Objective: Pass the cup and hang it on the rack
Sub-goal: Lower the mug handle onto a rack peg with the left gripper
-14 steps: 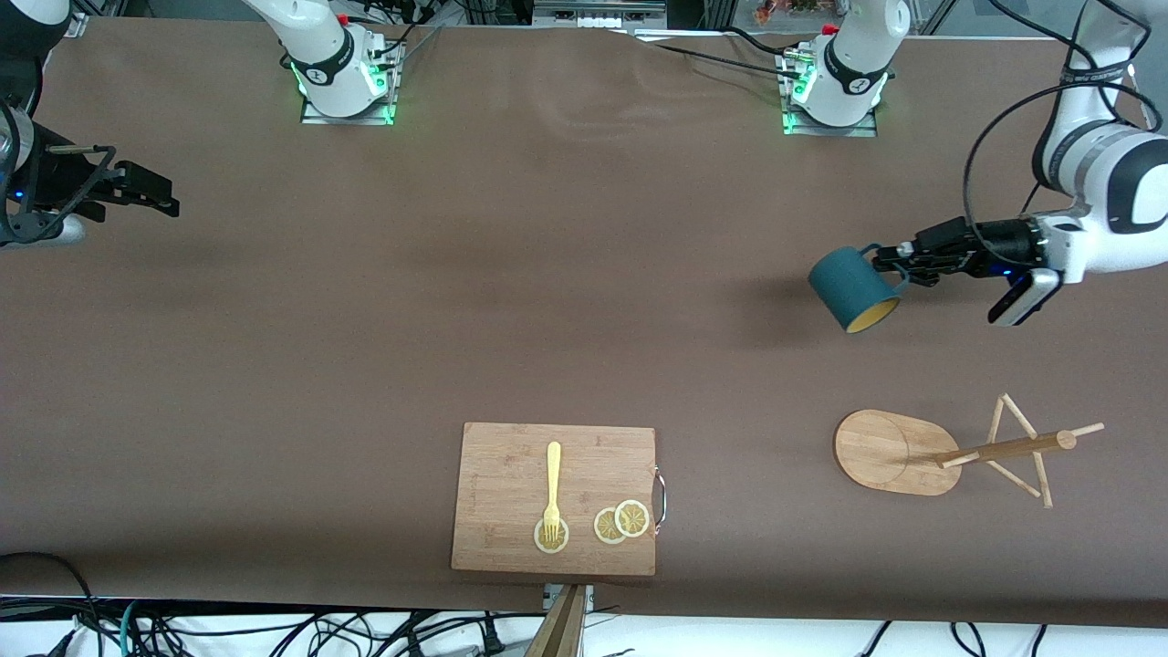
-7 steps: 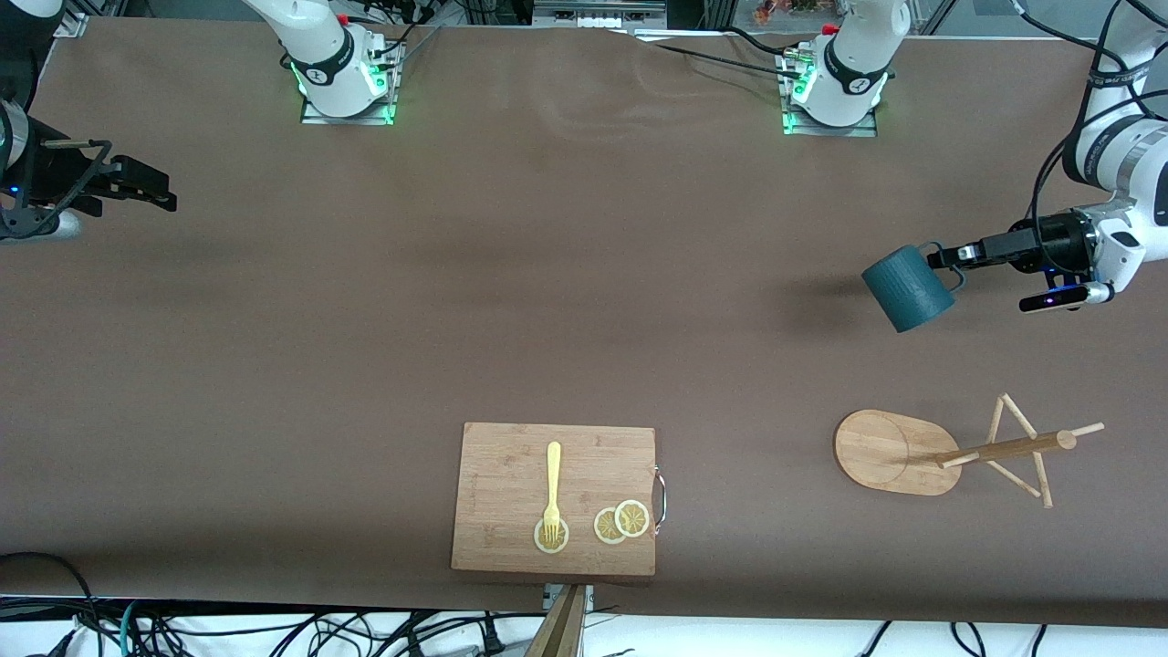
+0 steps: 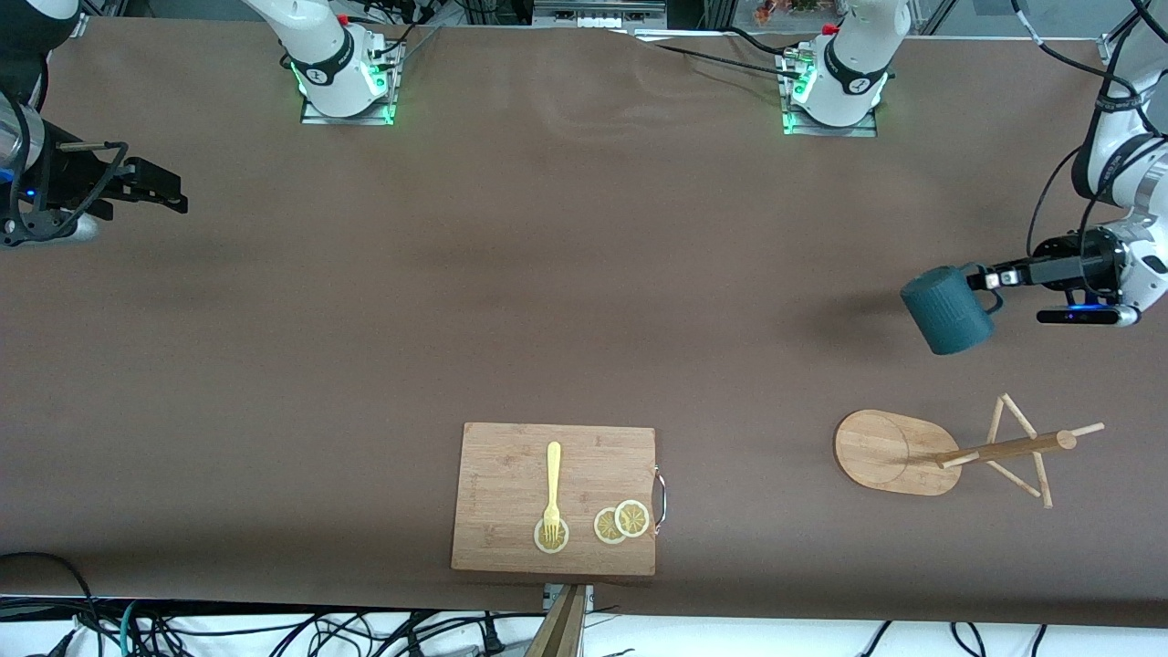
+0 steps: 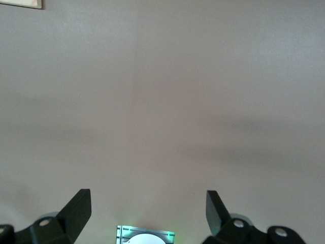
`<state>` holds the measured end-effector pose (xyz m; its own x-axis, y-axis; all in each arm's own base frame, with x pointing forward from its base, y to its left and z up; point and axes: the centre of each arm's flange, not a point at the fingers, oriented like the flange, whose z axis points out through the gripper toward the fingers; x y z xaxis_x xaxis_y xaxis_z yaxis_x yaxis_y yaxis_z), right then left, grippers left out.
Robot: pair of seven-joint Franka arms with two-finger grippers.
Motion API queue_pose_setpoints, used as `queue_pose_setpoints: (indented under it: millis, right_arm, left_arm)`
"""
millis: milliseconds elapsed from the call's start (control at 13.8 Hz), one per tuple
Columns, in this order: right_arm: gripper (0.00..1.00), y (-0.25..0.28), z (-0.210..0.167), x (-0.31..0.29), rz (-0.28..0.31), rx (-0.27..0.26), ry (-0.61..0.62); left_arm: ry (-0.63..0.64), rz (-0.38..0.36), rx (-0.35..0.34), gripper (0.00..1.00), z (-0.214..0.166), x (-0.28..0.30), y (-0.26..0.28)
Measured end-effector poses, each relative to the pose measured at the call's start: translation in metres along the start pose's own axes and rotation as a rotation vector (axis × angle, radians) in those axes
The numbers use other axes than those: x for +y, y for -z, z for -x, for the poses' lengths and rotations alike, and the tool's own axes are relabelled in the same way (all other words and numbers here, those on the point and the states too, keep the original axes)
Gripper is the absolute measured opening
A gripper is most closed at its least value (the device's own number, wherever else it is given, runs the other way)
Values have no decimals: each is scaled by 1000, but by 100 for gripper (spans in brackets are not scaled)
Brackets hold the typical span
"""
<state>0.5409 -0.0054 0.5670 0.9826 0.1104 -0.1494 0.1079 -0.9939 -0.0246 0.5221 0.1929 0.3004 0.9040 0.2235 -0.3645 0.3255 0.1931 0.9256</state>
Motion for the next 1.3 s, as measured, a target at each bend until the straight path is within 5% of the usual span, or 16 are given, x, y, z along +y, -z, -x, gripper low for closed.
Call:
queue_pose_setpoints:
  millis: [580,1304]
  right_arm:
    - [100,1,-2,-21,6,2,38]
    - [100,-1,-11,-14,2,40,24]
  left_arm:
    - [-28,77,46,19,-65,-2,11]
    - [-63,115,93,19,-94,-25,21]
